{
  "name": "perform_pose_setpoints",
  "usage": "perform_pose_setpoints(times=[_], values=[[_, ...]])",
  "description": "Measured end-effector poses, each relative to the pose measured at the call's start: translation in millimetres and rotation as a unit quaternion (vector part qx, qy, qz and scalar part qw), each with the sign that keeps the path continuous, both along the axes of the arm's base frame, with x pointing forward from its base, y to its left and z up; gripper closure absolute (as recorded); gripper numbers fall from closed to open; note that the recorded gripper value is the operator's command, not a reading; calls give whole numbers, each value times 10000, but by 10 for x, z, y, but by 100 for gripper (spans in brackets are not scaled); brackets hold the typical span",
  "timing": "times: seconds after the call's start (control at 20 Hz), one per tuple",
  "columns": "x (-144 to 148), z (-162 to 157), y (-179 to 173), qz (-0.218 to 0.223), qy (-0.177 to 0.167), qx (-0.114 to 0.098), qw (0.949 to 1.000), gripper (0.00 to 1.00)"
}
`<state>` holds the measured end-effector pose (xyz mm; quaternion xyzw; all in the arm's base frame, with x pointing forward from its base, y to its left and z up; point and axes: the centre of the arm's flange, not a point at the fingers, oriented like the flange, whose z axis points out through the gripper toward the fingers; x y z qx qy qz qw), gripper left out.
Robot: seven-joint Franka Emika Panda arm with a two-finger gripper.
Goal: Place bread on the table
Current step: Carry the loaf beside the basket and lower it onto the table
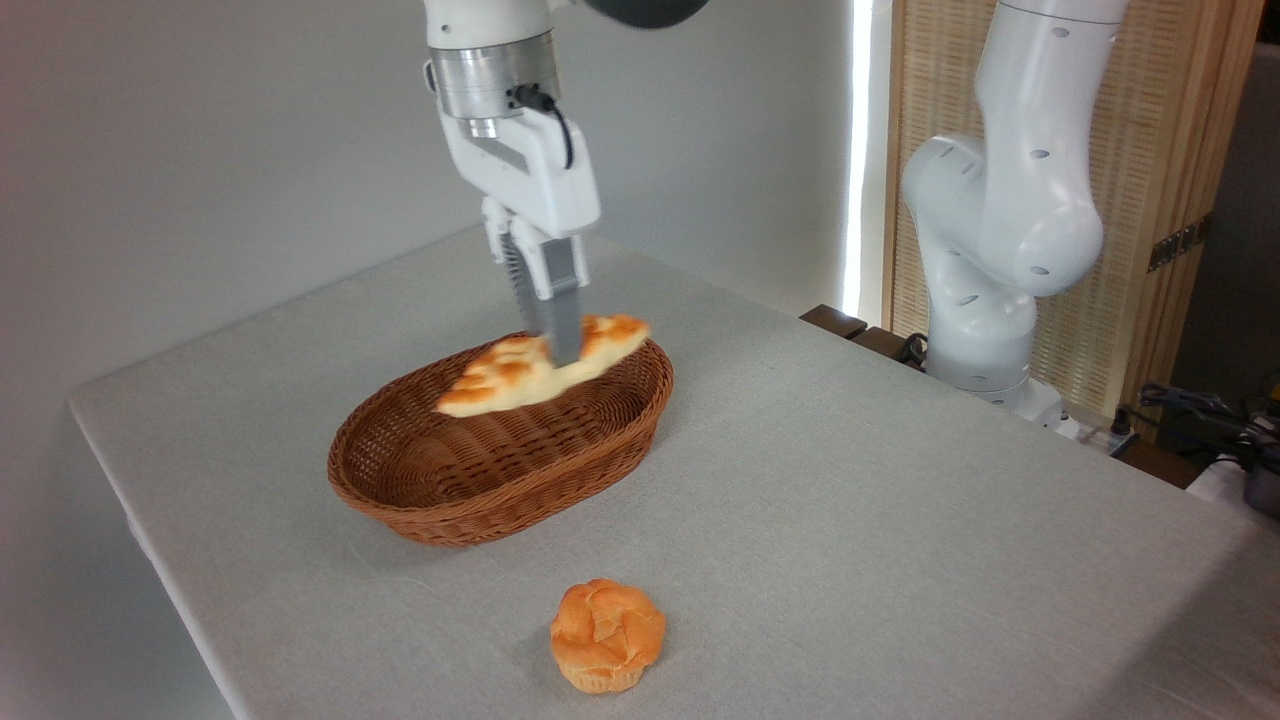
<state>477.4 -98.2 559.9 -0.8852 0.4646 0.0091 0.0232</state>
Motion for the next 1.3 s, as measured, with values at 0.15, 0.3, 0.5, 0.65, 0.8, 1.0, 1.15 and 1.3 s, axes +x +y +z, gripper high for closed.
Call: perform_pose_setpoints(times=[0.15, 0.3, 0.5, 0.65, 0.8, 1.0, 1.15, 1.3], values=[[-75, -74, 288, -348, 543, 382, 9972, 65], [-21, -171, 653, -283, 700, 571, 9955, 62], [-15, -622, 1016, -290, 1204, 596, 9905, 20], [40, -1029, 1015, -302, 1537, 729, 9850, 0], [121, -1213, 988, -319, 1614, 806, 9831, 0], [165, -1167, 1068, -233, 1560, 804, 9842, 0], [203, -1047, 1133, -156, 1436, 780, 9864, 0], [208, -1008, 1138, -144, 1412, 776, 9868, 0]])
